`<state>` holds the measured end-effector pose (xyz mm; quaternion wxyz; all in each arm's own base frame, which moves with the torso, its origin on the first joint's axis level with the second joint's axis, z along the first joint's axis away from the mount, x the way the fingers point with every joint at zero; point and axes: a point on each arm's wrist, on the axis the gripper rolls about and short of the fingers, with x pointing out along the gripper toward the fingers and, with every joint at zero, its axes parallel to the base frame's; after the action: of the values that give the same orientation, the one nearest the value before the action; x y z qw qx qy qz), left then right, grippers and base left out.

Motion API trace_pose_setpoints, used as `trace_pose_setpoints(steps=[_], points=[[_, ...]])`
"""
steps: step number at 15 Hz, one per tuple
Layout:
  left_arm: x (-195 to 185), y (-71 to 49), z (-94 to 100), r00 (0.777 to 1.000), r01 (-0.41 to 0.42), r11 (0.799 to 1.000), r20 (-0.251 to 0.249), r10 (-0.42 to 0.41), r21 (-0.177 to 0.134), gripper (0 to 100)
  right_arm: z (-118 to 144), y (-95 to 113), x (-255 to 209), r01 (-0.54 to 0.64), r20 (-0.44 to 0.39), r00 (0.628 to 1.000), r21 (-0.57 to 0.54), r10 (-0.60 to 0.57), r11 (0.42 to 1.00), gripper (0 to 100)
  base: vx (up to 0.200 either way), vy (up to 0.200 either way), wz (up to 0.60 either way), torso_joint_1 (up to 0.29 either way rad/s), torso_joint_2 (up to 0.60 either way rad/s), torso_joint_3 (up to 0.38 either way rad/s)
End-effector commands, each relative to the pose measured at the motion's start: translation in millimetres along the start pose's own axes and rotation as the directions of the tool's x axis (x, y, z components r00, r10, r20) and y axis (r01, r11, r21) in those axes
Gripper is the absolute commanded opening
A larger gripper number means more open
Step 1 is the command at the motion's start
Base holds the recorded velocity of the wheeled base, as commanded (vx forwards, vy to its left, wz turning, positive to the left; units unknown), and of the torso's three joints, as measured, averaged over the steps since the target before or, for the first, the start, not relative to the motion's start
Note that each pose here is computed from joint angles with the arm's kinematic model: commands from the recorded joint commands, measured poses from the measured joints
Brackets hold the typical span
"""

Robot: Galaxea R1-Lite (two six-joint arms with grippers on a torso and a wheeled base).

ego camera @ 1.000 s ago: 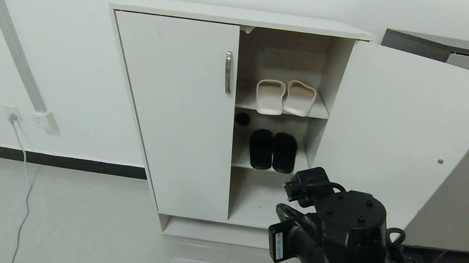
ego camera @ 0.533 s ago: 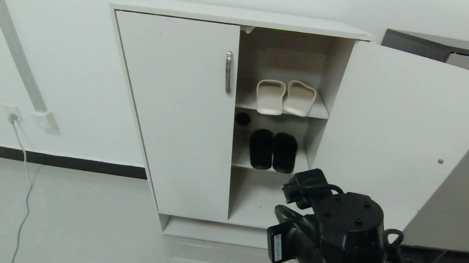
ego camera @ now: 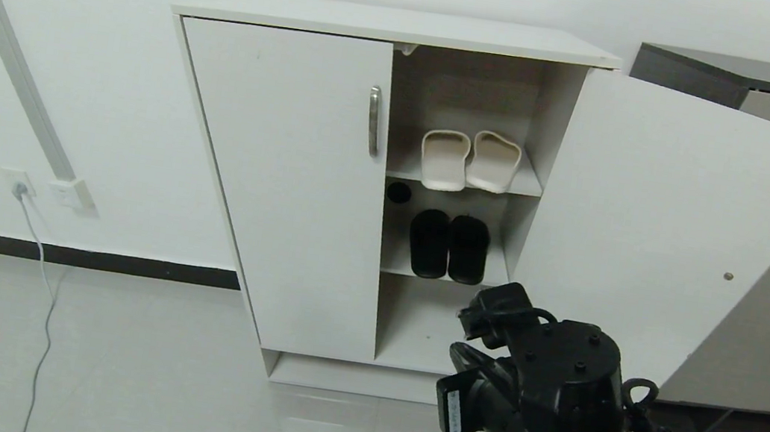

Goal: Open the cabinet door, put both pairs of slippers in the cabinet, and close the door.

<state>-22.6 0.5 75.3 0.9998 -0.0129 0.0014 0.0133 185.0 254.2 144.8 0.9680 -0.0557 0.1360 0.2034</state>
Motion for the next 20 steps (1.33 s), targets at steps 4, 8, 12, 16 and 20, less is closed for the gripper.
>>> trace_pose_setpoints(steps=[4,8,12,16,20], points=[[-0.1,0.0,0.4,1.0,-0.001,1.0,0.003,0.001,0.0,0,-0.1,0.7,-0.4,-0.001,0.002,1.0,0.0,0.001,1.0,0,0.0,0.0,0.0,0.054,-0.51,-0.366],[-0.1,0.0,0.4,1.0,-0.001,1.0,0.003,0.001,0.0,0,-0.1,0.7,-0.4,-0.001,0.002,1.0,0.0,0.001,1.0,0,0.0,0.0,0.0,0.121,-0.47,-0.348],[-0.1,0.0,0.4,1.0,-0.001,1.0,0.003,0.001,0.0,0,0.3,0.5,-0.8,0.0,0.004,1.0,-0.001,0.0,1.0,0,0.0,0.0,0.0,0.15,-0.47,-0.326],[-0.1,0.0,0.4,1.0,-0.001,1.0,0.003,0.001,0.0,0,0.3,0.5,-0.8,0.0,0.004,1.0,-0.001,0.0,1.0,0,0.0,0.0,0.0,0.171,-0.49,-0.316],[0.1,0.0,0.4,1.0,-0.001,1.0,0.002,0.001,0.0,0,0.1,0.5,-0.8,0.0,0.002,1.0,-0.001,0.0,1.0,0,0.0,0.0,0.0,0.205,-0.5,-0.315]])
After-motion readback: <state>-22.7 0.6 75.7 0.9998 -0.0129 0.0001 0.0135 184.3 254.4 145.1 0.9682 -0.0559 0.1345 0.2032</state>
